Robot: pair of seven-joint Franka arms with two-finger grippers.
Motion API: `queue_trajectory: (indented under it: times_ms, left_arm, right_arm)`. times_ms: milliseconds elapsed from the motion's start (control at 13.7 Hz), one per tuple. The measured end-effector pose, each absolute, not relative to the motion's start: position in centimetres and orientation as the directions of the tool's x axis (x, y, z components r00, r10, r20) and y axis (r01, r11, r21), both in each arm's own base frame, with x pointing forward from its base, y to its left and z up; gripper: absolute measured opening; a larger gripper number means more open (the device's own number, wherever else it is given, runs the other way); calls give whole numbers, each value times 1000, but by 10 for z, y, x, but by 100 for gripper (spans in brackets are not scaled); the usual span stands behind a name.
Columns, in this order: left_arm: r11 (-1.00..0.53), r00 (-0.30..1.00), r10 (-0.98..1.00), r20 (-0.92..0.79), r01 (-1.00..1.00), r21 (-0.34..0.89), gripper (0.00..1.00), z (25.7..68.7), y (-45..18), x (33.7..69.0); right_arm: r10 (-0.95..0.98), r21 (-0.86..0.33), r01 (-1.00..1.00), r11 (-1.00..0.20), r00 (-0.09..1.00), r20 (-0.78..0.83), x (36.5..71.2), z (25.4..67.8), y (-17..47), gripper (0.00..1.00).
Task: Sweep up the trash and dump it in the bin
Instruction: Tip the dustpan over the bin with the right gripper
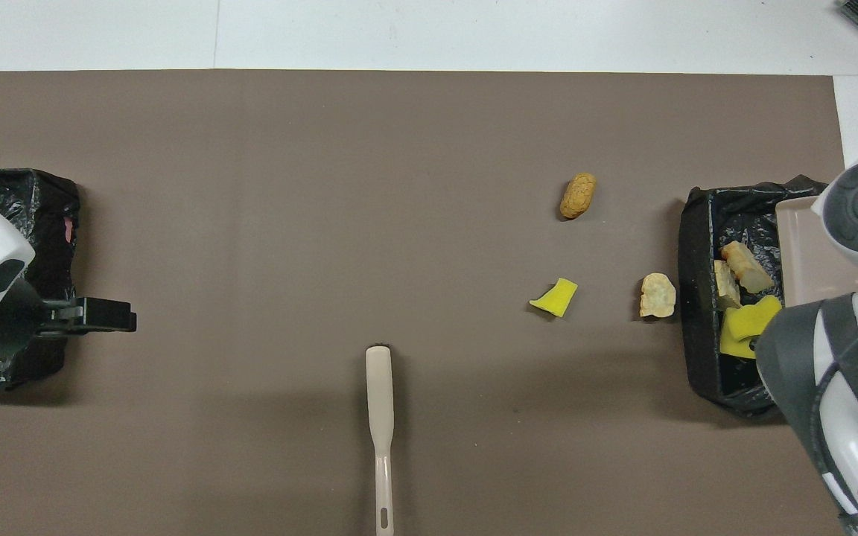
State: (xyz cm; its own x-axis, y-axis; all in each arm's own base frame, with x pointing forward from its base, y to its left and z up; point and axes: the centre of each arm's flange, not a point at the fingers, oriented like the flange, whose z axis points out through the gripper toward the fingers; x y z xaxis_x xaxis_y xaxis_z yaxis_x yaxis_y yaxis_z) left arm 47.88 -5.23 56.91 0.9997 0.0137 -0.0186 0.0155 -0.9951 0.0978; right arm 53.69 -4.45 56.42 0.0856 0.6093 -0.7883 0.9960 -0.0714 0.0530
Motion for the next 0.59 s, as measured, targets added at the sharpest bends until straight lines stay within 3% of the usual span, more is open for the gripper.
queue_trajectory:
  times_ms: [586]
  left_arm:
    - [-999, 999, -40, 23, -40, 35, 100, 590, -24, 540]
  right_arm:
    - [692, 88, 989, -122, 149, -706, 530, 599, -37, 33]
